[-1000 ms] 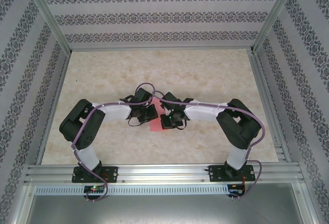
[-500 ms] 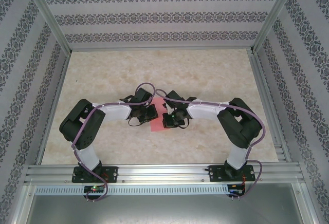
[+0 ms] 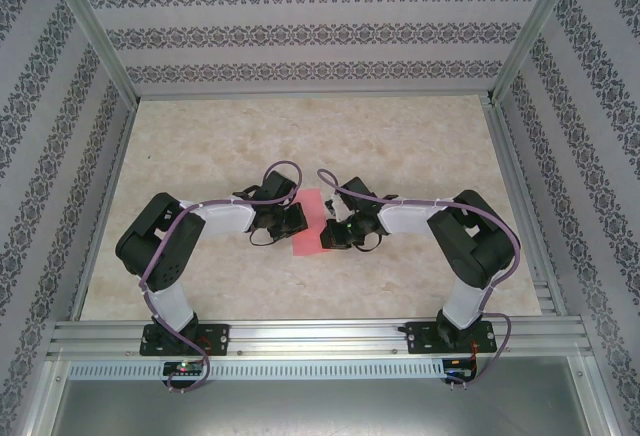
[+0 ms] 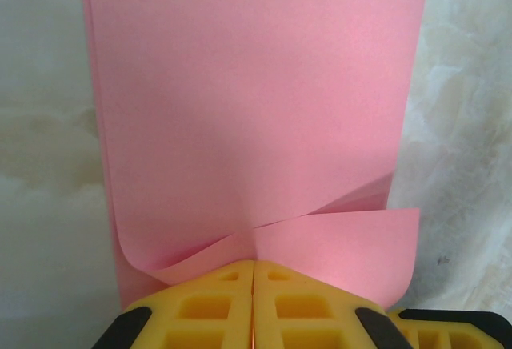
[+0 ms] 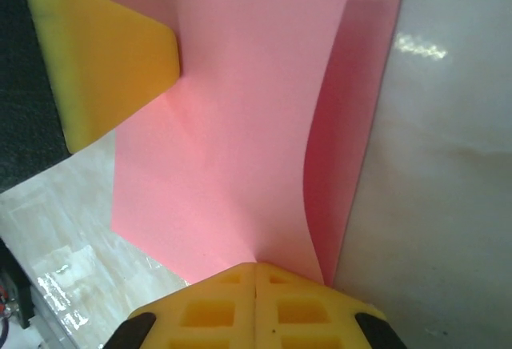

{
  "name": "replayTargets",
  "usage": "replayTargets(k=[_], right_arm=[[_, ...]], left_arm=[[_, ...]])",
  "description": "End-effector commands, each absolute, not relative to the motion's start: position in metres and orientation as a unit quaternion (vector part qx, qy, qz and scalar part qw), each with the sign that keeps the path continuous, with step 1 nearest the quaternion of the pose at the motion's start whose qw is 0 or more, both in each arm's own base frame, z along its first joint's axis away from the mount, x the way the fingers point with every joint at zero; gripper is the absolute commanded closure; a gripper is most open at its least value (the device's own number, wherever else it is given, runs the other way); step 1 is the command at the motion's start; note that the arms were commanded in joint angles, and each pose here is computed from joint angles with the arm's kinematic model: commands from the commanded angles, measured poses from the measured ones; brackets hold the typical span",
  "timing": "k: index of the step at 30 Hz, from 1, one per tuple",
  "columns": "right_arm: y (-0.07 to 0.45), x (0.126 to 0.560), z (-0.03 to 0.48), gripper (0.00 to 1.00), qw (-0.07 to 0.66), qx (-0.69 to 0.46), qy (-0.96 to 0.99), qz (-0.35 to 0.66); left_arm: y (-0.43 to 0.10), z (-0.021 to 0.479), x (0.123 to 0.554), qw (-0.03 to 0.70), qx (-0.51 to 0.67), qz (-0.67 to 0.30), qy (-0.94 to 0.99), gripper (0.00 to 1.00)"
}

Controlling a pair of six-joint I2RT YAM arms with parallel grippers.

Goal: Fold a paper plane with a square sheet of paper (pick it up from the middle)
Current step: Fold the triangle a second time at the center of the table.

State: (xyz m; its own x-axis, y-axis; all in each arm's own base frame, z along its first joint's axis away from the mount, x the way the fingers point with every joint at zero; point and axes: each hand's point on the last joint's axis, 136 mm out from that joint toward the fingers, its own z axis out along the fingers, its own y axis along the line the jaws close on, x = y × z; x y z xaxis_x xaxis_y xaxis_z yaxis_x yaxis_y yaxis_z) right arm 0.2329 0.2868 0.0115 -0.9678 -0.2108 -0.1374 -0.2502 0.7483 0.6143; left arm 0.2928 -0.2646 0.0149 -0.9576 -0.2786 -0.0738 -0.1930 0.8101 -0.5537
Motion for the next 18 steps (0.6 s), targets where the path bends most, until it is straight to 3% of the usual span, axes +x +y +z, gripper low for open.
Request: replayTargets(k=[1,13,18], right_arm=[[0.262,0.206,-0.011,0.94,-0.021,-0.106,0.946,0.305],[0.287,0.237,0.053,0.91,0.059,-0.117,0.919,0.372],[0.298,0.25,0.051,0.9,0.059,-0.122,0.922,0.362]], left_arm=[[-0.237,-0.027,0.272,0.037,-0.144,-0.211,0.966,0.92],[-0.241,-0.025,0.273,0.036,-0.138,-0.22,0.965,0.92],[-0.241,-0.025,0.273,0.035,-0.137,-0.221,0.965,0.92]])
